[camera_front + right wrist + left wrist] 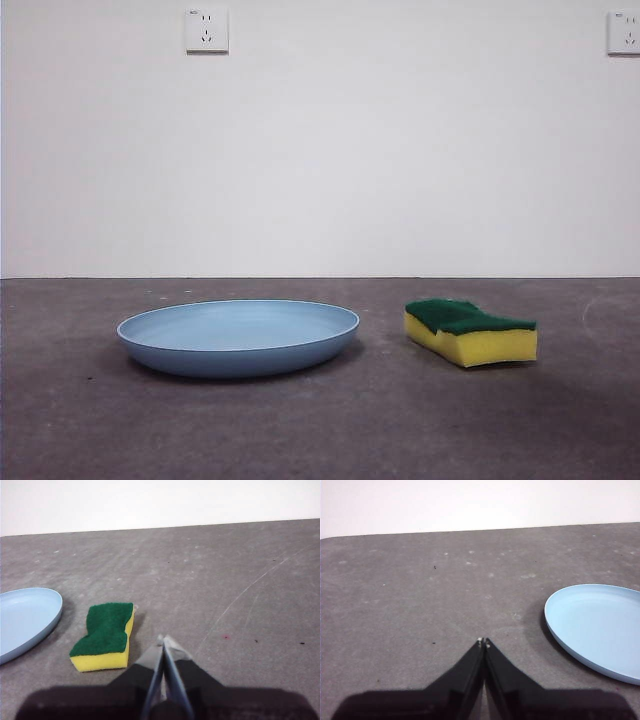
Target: Pick up the plate,pick up the cloth,clean the plate with the cloth
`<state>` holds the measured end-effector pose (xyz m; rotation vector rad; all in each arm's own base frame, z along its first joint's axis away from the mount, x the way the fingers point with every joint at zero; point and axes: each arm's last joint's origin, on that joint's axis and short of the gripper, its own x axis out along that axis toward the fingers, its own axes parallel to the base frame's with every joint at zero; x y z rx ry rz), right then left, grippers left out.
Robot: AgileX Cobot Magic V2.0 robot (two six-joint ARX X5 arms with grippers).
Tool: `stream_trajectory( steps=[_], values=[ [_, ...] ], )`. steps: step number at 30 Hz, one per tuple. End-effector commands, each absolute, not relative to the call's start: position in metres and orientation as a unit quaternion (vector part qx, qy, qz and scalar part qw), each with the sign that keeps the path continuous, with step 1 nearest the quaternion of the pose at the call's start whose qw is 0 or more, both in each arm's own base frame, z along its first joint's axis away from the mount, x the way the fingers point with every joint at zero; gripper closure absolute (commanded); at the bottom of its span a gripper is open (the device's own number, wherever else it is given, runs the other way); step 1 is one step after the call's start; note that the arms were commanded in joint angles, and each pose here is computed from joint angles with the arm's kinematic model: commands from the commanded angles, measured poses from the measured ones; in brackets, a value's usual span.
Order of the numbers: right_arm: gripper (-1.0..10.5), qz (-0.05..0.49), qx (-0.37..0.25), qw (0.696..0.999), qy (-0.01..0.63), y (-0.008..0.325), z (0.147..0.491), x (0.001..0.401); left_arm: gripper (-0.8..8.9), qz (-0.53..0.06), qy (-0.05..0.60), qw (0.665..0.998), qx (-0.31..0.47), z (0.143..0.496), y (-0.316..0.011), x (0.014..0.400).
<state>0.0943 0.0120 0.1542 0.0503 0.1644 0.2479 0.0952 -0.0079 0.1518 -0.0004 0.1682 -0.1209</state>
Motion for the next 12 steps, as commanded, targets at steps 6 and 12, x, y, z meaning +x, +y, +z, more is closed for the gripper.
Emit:
stream_trajectory(
  steps=[6, 12],
  values=[
    [9.5, 0.122, 0.062, 0.986, 0.093, 0.0124, 0.1491, 0.0951, 8.17, -0.063, 0.088, 0.994, -0.006, 0.1475, -0.0080, 0.0957],
    [9.5, 0.121, 0.074, 0.987, 0.075, 0.0123, 0.1528, 0.0957, 8.17, -0.074, 0.087, 0.993, -0.019, 0.1479, -0.0087, 0.0957]
  ],
)
